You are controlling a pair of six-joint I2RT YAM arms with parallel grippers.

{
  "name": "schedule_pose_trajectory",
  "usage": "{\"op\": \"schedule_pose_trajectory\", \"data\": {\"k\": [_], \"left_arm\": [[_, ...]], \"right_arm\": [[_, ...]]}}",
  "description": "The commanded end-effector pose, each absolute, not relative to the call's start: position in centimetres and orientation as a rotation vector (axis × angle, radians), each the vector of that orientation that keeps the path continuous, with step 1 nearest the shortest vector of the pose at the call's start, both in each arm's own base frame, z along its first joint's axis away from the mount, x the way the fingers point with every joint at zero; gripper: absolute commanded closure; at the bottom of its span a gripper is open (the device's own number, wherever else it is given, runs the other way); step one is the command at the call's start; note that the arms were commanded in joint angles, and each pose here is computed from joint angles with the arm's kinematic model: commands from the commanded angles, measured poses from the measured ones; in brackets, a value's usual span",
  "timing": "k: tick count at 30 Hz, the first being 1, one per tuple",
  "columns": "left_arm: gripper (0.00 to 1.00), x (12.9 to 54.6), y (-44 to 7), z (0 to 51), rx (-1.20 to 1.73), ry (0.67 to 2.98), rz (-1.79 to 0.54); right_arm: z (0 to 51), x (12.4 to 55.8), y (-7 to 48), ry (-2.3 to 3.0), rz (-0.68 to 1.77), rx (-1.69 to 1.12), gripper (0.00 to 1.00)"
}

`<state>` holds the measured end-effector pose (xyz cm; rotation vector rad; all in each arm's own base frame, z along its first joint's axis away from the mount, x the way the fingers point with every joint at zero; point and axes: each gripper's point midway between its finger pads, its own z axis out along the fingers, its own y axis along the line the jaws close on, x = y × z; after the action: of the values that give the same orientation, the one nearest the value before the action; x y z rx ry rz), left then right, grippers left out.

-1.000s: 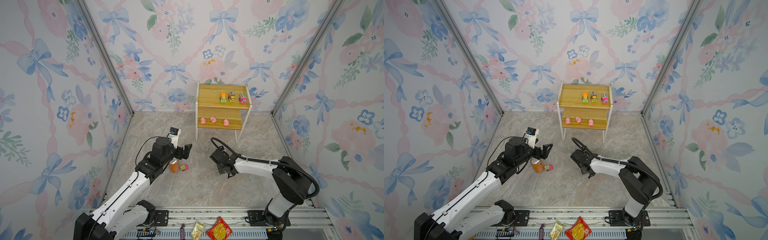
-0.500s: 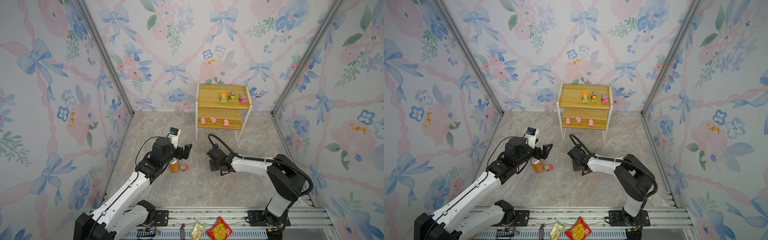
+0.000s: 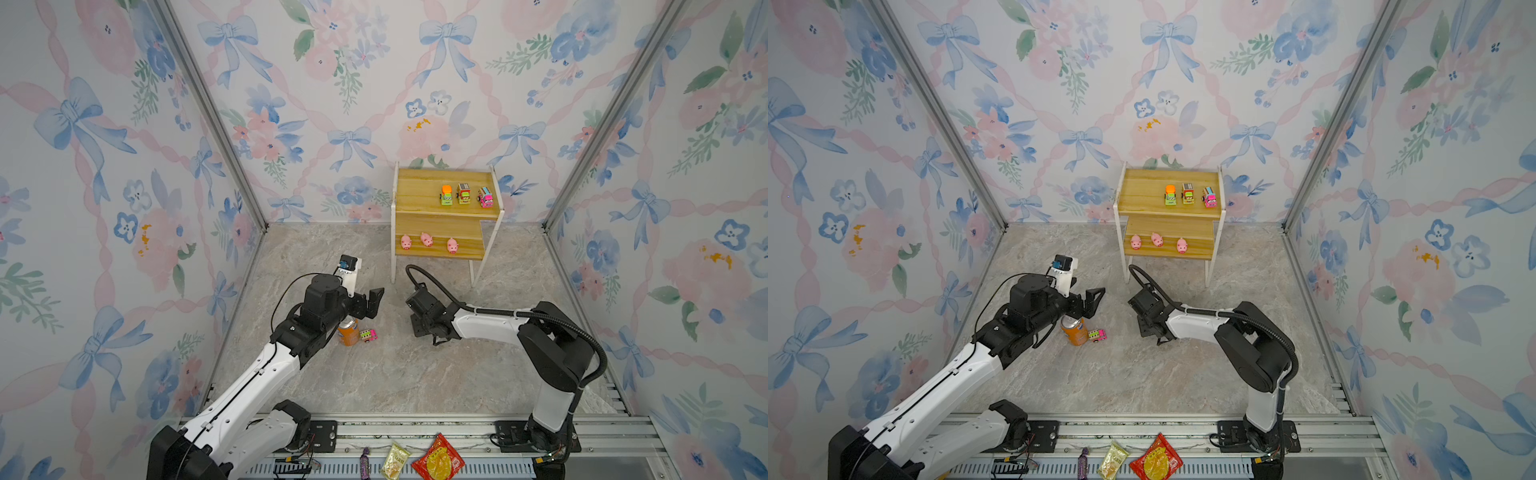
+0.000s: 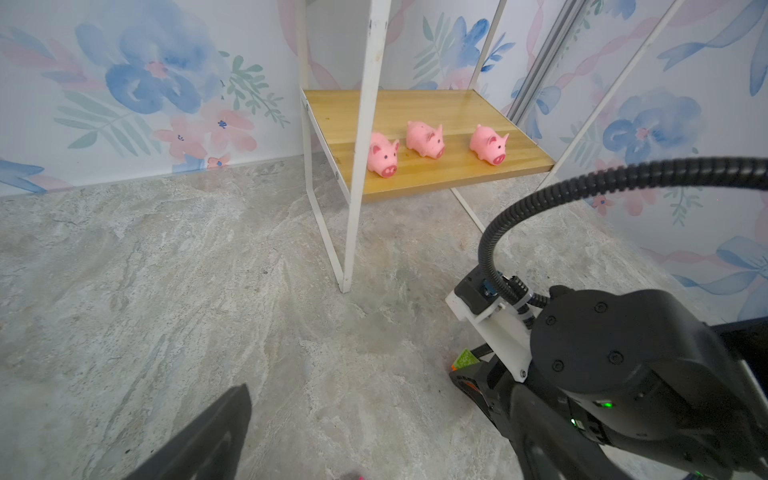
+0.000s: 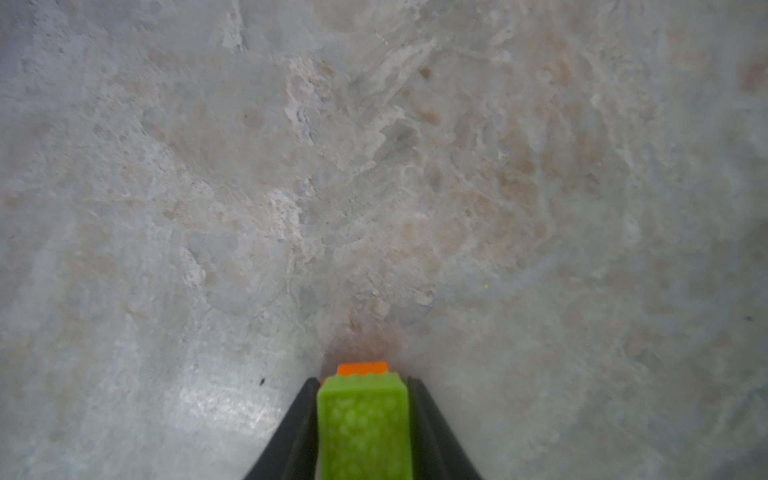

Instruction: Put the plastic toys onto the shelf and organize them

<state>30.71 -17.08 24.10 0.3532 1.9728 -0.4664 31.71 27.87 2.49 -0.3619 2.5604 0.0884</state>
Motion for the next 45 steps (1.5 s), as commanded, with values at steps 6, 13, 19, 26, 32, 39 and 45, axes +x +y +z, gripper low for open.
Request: {"op": "schedule_pose_trajectory", "data": {"k": [6,13,19,26,32,39,45], "left_arm": [[0.02,30.8,-17.1,24.8,0.34,1.963,-0.474],[0.02,30.8,-17.0,24.9,0.336,1.961,-0.468],[0.02,30.8,-17.0,25.0,0.337,1.958,-0.472],[0.02,30.7,-17.0,25.2,0.337,1.952,-0.475],[0.02,30.5,-17.2,25.0,0.36,1.951,-0.484],[0.02,29.8,-18.9,23.8,0.452,1.972,-0.523],[0.02,29.7,-19.1,23.6,0.462,1.975,-0.525]], "right_arm": [[5.1,33.4,28.6,2.453,0.106,-0.375,0.48],[6.9,32.8,28.6,2.342,0.138,-0.354,0.38],[6.8,31.4,28.5,2.271,0.164,-0.323,0.35],[6.1,29.8,27.6,2.155,0.181,-0.281,0.35],[5.4,29.3,27.5,2.129,0.225,-0.282,0.35],[4.7,29.1,27.9,2.111,0.257,-0.297,0.41],[4.1,29.2,28.0,2.118,0.243,-0.307,0.5]]}}
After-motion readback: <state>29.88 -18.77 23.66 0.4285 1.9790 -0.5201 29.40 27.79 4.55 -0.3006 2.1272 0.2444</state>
